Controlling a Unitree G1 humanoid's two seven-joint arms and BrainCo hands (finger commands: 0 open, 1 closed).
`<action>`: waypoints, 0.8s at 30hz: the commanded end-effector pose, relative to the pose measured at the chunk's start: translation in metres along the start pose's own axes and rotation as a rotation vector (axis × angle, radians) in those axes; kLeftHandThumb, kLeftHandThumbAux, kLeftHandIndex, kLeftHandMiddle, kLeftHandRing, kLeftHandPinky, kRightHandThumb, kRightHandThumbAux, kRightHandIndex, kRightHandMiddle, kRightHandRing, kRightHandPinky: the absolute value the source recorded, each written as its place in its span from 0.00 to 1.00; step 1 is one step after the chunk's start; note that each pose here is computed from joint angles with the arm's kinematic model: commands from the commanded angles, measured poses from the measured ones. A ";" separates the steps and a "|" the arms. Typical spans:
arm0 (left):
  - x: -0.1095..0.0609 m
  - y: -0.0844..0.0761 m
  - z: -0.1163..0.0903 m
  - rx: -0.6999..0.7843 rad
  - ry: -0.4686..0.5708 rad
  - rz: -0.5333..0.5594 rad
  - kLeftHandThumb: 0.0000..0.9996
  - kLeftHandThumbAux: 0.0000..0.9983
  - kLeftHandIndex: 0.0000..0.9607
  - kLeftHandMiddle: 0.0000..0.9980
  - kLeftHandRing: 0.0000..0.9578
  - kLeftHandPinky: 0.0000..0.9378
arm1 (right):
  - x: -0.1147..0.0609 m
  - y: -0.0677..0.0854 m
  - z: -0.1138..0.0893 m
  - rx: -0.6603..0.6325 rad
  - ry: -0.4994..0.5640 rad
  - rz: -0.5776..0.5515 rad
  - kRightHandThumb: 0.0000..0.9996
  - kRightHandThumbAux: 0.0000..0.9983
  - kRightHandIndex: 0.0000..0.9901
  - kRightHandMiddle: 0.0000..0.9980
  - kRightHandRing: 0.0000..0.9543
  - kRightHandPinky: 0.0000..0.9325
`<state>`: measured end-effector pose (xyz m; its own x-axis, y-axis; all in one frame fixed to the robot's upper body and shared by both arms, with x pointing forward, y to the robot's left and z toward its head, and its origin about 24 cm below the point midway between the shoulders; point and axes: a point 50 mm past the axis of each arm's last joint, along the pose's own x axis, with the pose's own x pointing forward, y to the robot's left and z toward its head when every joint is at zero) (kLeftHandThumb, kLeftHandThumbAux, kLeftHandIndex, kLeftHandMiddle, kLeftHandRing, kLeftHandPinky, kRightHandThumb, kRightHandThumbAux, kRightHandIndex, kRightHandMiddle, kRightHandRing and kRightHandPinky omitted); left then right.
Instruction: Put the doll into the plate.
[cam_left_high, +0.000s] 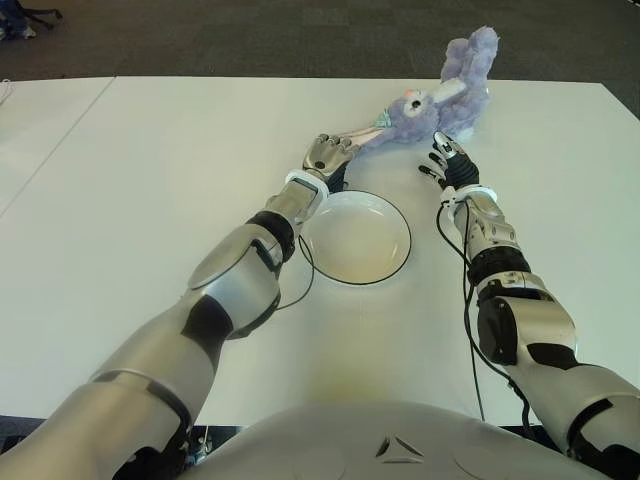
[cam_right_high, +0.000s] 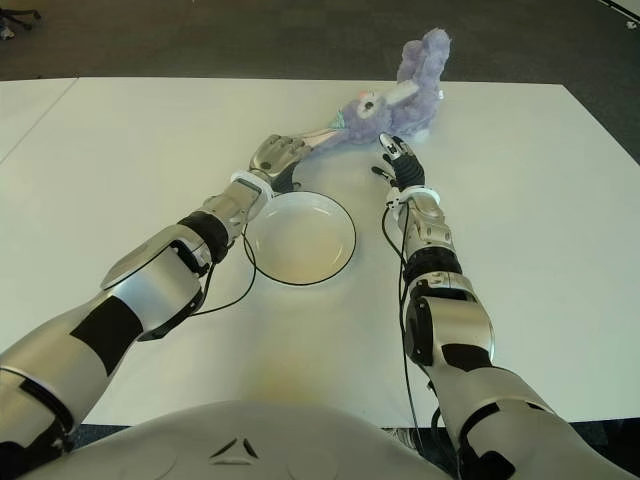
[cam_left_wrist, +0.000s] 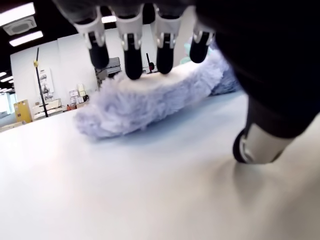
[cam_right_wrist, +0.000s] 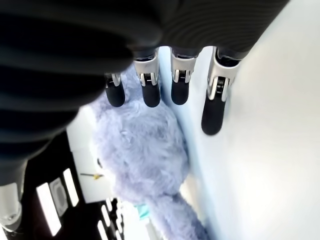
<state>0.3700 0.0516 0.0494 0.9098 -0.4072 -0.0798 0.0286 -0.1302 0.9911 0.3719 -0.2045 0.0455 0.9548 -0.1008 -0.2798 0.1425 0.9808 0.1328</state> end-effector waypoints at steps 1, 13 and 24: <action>-0.020 -0.037 -0.001 -0.074 0.029 -0.082 0.23 0.65 0.02 0.12 0.14 0.10 | -0.001 0.003 -0.032 -0.074 0.175 -0.061 0.07 0.53 0.00 0.03 0.07 0.07; -0.018 -0.034 0.004 -0.079 0.017 -0.049 0.21 0.65 0.01 0.11 0.14 0.08 | -0.002 0.017 -0.042 -0.217 0.237 -0.029 0.10 0.52 0.00 0.00 0.05 0.09; -0.019 -0.037 0.006 -0.086 0.021 -0.050 0.20 0.66 0.00 0.10 0.12 0.06 | -0.003 0.024 -0.047 -0.253 0.252 -0.027 0.11 0.51 0.00 0.00 0.01 0.10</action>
<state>0.3612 0.0536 0.0369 0.9160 -0.3991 -0.0414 0.0245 -0.0475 0.9986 0.3809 -0.1813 0.0436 0.9266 -0.1317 -0.3523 0.1003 0.9893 -0.1059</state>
